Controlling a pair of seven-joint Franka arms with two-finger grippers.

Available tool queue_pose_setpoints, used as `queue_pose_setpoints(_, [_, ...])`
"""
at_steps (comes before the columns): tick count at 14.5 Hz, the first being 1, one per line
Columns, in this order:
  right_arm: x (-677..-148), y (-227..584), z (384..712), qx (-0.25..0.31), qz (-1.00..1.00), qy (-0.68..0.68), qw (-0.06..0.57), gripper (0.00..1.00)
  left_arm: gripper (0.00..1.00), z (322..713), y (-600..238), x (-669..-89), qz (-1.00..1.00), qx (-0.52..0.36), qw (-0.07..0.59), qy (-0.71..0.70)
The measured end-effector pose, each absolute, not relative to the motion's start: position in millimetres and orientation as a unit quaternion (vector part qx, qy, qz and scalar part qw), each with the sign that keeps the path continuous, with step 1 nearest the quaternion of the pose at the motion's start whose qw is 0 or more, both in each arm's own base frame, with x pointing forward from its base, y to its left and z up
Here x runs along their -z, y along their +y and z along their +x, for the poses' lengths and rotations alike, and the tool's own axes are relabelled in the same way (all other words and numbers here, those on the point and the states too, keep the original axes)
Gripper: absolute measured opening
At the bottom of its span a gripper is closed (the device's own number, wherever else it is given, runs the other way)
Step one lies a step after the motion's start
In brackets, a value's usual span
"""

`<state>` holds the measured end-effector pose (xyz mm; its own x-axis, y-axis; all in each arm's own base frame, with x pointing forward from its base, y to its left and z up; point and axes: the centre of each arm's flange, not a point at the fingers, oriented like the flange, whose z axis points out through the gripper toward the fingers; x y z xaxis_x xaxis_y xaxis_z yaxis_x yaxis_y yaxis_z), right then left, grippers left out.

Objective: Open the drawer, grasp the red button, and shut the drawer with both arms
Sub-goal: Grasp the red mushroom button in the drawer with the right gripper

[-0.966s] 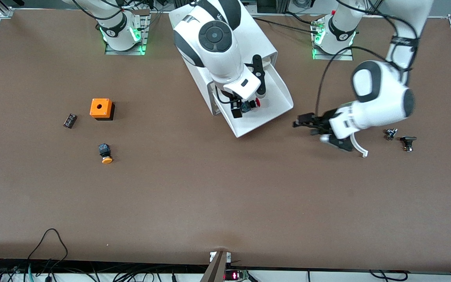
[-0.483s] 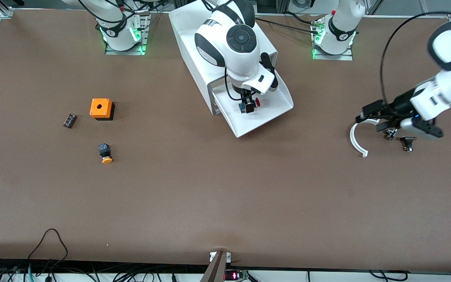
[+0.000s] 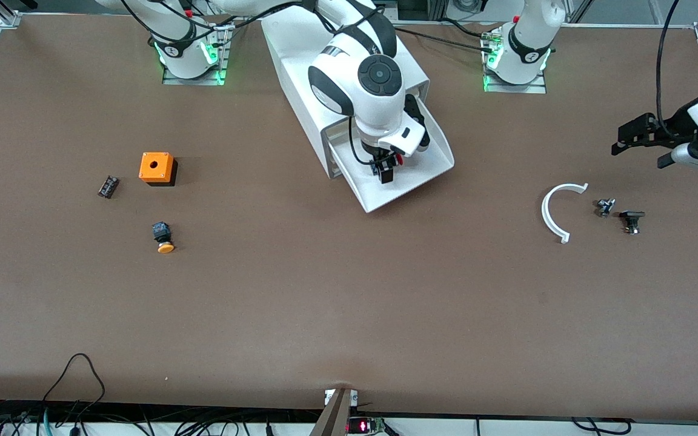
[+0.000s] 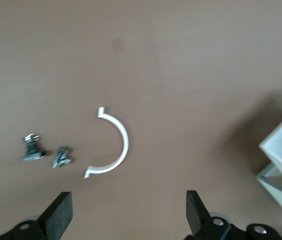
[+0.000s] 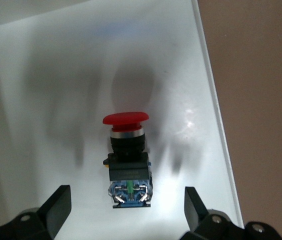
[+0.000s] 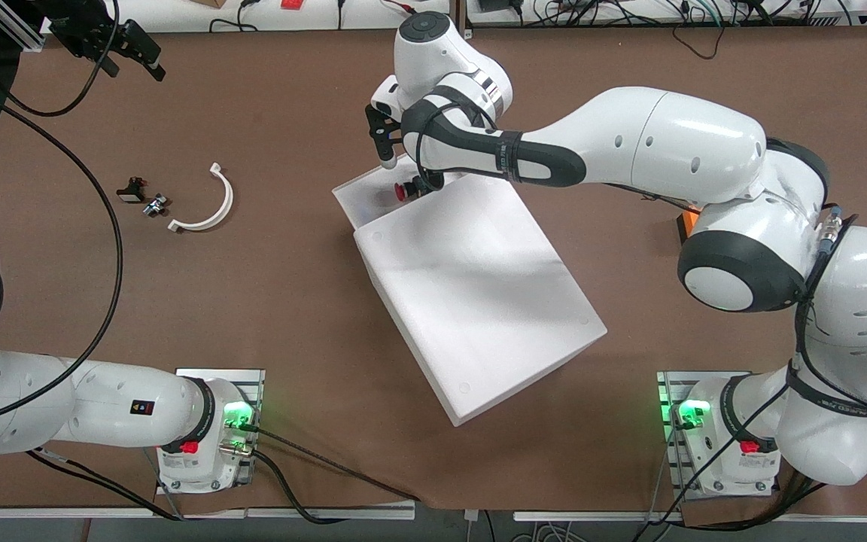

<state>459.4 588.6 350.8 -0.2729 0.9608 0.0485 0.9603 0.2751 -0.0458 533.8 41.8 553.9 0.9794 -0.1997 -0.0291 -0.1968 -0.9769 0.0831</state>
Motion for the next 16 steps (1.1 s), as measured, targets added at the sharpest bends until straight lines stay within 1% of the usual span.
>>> queue_pose_setpoints(3, [-343.7,589.3,460.0,-0.005,-0.602,-0.798,0.033,1.00,1.00,535.1,25.0,-555.7,0.996,0.022,0.016,-0.084])
queue_pose_setpoints(7, [-335.8,589.2,461.6,-0.007,-0.600,-0.800,0.025,1.00,1.00,535.6,14.3,-559.8,0.997,0.027,0.013,-0.077])
queue_pose_setpoints(8, [-335.7,589.2,461.8,-0.007,-0.599,-0.800,0.024,0.97,1.00,535.7,13.4,-561.8,0.997,0.028,0.013,-0.077])
queue_pose_setpoints(9, [-335.3,589.3,461.9,-0.006,-0.599,-0.800,0.024,0.92,1.00,535.7,12.2,-563.3,0.997,0.028,0.013,-0.077])
queue_pose_setpoints(10, [-335.1,589.9,462.3,-0.004,-0.599,-0.800,0.024,0.92,1.00,535.9,11.3,-564.2,0.997,0.028,0.013,-0.075])
queue_pose_setpoints(11, [-335.0,590.8,463.1,0.001,-0.599,-0.800,0.024,0.86,1.00,536.0,10.7,-564.4,0.997,0.028,0.013,-0.074])
queue_pose_setpoints(14, [-332.2,592.3,464.3,0.007,-0.599,-0.800,0.024,0.82,1.00,535.4,10.7,-562.4,0.997,0.037,0.013,-0.072])
queue_pose_setpoints(16, [-329.9,594.3,465.7,0.016,-0.599,-0.800,0.024,0.76,1.00,535.6,10.8,-561.8,0.997,0.038,0.013,-0.071])
